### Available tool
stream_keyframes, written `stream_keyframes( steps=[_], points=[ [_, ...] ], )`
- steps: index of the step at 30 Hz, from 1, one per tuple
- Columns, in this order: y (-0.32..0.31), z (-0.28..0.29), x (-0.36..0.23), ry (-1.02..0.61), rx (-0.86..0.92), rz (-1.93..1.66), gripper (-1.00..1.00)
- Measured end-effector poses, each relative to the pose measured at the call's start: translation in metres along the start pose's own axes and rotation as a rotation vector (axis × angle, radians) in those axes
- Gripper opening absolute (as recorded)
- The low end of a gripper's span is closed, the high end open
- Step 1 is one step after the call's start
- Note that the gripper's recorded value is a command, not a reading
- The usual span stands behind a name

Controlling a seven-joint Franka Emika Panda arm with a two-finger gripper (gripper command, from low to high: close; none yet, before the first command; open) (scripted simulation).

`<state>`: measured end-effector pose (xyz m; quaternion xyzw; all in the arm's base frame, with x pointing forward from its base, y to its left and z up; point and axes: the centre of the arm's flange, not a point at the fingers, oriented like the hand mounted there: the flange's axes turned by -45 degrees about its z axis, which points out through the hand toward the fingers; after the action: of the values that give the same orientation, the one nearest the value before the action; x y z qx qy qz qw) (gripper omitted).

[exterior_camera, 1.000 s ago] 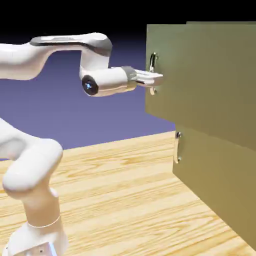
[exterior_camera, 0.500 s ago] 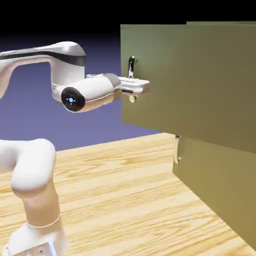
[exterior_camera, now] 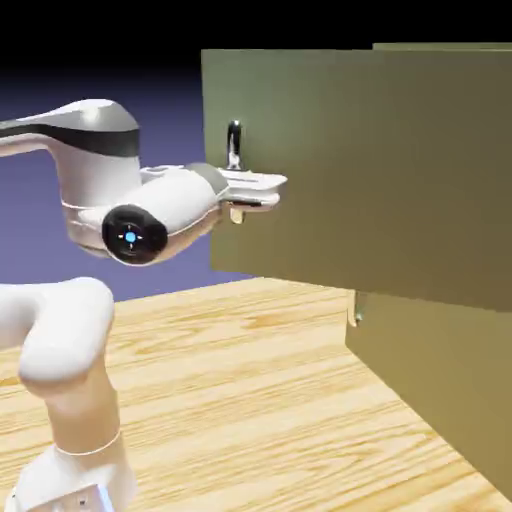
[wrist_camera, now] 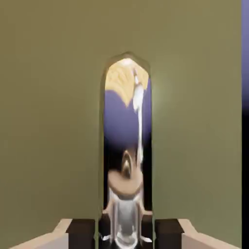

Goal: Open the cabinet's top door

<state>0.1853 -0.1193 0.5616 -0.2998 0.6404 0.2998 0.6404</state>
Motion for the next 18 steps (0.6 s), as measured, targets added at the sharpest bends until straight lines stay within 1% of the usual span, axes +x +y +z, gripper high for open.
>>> stream_keyframes(
  steps=[8,18],
  points=[
    [-0.029,-0.075,0.000,0.000,-0.155,0.000,-1.00],
    [-0.085,-0.168,0.000,0.000,-0.363,0.000,-1.00]
  ],
)
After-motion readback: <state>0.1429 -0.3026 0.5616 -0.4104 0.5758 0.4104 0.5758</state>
